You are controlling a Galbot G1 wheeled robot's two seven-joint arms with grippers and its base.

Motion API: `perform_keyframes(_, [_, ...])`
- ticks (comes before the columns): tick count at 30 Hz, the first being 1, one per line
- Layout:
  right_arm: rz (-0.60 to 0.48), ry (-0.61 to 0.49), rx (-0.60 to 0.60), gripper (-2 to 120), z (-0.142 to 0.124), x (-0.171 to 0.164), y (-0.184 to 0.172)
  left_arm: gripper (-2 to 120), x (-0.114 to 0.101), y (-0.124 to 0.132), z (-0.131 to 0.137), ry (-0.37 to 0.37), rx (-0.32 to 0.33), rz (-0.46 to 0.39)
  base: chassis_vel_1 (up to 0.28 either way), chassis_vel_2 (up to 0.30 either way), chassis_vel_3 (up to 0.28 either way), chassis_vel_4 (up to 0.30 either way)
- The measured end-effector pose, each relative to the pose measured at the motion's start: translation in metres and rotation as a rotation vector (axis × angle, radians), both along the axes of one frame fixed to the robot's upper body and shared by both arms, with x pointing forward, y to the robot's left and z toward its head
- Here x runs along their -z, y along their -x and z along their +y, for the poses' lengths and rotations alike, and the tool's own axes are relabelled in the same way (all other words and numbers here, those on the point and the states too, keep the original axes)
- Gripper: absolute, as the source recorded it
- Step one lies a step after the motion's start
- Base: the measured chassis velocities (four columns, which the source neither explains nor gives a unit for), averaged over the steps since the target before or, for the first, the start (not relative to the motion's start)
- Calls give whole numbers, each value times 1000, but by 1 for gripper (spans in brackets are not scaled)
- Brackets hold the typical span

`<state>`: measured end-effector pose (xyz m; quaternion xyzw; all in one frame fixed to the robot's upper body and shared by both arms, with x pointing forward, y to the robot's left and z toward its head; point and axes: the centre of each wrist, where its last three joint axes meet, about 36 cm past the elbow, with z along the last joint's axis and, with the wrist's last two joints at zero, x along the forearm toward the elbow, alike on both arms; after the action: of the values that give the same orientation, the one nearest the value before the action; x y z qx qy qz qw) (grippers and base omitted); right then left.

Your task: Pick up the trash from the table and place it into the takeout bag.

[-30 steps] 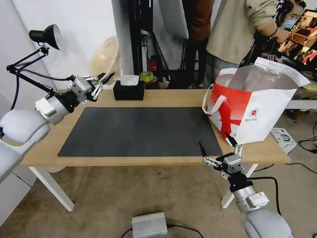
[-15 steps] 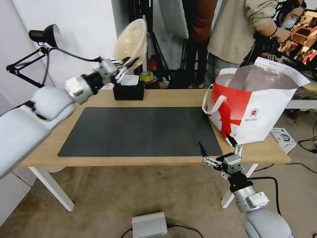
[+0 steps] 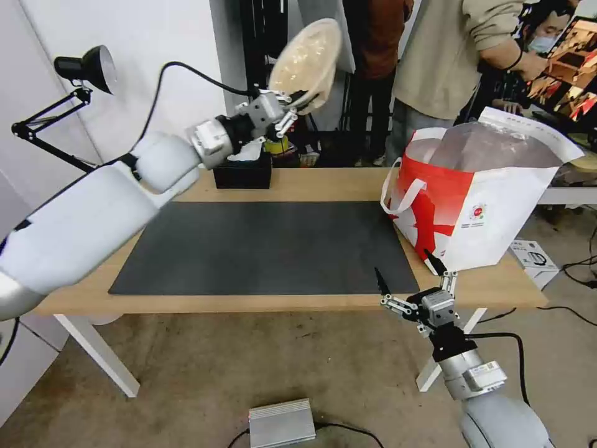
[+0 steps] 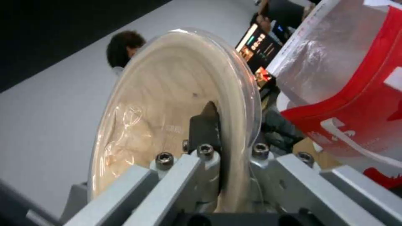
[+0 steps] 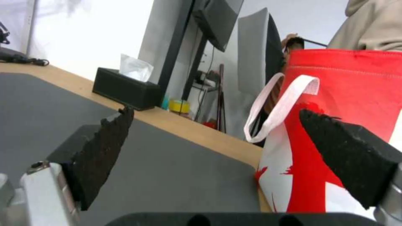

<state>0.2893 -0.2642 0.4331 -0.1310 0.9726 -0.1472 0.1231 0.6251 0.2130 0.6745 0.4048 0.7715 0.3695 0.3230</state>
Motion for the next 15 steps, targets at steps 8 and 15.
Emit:
perform_keyframes(8, [0,0,0,100,0,0,0,1,0,-19,-52,-40,88,-37,0,0,0,0])
perform_keyframes(15, [0,0,0,100,0,0,0,1,8,-26,-87,-73,140,-57,0,0,0,0])
